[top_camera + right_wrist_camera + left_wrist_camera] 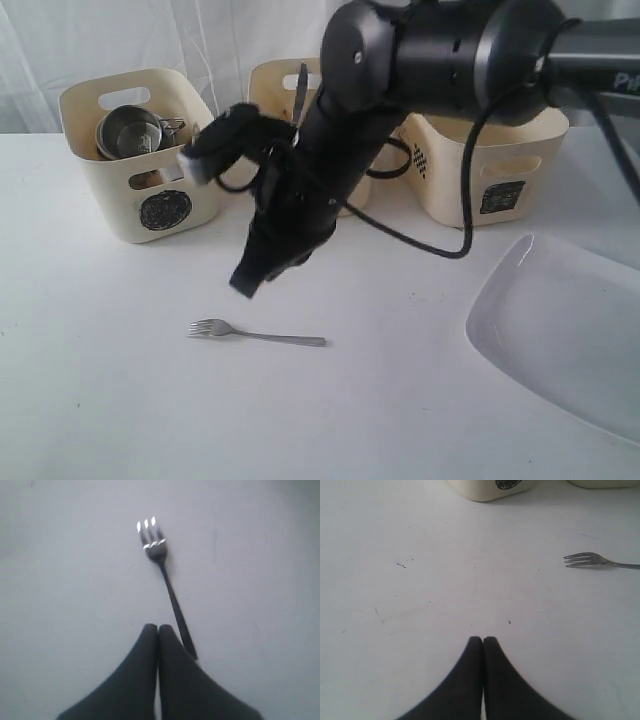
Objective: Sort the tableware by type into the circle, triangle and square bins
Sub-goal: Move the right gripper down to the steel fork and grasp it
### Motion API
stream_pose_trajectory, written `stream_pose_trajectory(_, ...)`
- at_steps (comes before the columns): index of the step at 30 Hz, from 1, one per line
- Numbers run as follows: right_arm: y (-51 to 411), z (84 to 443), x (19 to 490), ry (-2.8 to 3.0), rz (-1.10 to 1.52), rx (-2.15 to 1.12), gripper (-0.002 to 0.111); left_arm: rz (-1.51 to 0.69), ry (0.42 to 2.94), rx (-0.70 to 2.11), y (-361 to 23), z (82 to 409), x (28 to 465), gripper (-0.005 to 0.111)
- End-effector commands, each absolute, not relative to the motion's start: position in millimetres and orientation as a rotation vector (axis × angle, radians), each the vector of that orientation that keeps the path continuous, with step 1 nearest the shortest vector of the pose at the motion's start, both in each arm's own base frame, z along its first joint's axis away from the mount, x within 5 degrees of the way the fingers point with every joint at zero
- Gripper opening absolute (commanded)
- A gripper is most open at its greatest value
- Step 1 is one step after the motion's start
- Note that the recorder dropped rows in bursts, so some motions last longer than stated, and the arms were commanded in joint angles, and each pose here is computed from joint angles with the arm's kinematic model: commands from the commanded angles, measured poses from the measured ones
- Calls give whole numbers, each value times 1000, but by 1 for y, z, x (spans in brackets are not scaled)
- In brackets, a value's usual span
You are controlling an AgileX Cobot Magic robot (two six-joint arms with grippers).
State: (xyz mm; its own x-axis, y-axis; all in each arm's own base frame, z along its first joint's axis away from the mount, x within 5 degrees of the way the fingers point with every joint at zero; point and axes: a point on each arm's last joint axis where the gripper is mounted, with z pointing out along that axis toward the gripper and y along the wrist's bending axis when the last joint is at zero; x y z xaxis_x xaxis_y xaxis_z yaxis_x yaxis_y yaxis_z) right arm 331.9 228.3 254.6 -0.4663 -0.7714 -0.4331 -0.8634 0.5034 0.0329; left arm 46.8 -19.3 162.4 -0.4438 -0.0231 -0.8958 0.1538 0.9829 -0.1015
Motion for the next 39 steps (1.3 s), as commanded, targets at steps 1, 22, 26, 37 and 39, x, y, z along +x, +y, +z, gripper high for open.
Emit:
stream_pose_trajectory(1, 240, 228, 327, 2331, 285, -1604, 9, -217, 2049, 96, -20, 157, 46, 0)
stream_pose_trajectory(22, 284, 161, 349, 2160, 200, -1574, 51, -217, 2049, 96, -20, 157, 46, 0)
stream_pose_trajectory(26, 292, 161, 356, 2252, 243, -1586, 41, -217, 2049, 96, -20, 157, 46, 0)
stream_pose_trajectory(37, 298, 137, 366, 2313, 229, -1594, 39, -215, 2049, 97, -20, 157, 46, 0)
stream_pose_trajectory(39, 297, 133, 367, 2308, 208, -1605, 39, -215, 2049, 97, -20, 157, 46, 0)
